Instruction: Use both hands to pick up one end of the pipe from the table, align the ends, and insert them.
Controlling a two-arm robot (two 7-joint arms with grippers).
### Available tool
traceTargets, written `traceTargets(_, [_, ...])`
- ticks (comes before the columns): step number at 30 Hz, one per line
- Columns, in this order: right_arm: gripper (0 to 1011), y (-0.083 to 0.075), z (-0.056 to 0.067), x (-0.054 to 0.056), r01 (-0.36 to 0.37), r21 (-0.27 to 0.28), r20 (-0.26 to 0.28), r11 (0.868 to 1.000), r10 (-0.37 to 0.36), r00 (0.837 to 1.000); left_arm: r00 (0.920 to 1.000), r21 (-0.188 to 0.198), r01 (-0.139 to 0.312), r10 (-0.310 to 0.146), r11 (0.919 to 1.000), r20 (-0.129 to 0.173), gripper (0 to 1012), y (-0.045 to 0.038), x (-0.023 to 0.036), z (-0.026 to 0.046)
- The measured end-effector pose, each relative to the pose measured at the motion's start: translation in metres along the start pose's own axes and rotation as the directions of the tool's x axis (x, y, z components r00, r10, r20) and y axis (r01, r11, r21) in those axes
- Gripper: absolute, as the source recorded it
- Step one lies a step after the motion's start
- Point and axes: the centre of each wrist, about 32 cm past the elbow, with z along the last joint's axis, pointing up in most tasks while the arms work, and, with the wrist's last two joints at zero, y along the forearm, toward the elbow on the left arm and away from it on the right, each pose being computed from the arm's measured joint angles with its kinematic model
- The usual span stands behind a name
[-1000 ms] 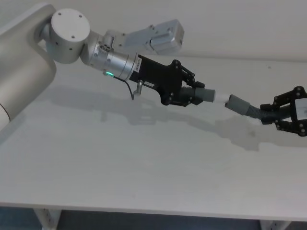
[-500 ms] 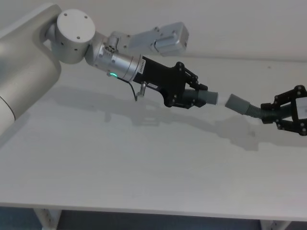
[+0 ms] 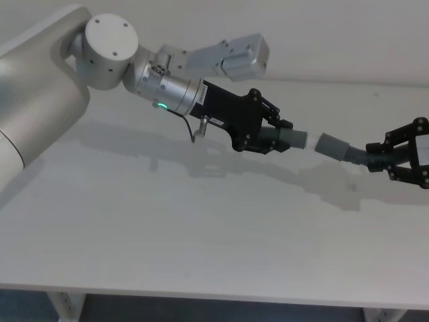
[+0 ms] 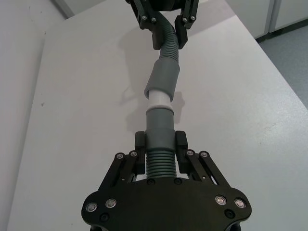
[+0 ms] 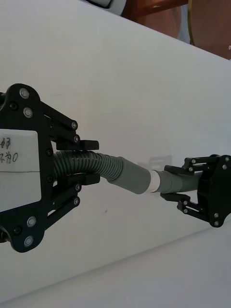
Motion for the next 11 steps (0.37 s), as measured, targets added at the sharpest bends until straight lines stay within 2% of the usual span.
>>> traceTargets(11, [274, -0.0007, 0.0007, 0.0004, -0.003, 0.001, 0.002, 1.0, 0.003, 1.0, 1.0, 0.009, -0.006, 0.006, 0.9999, 0.0, 354, -0.0013, 0.0, 0.0013])
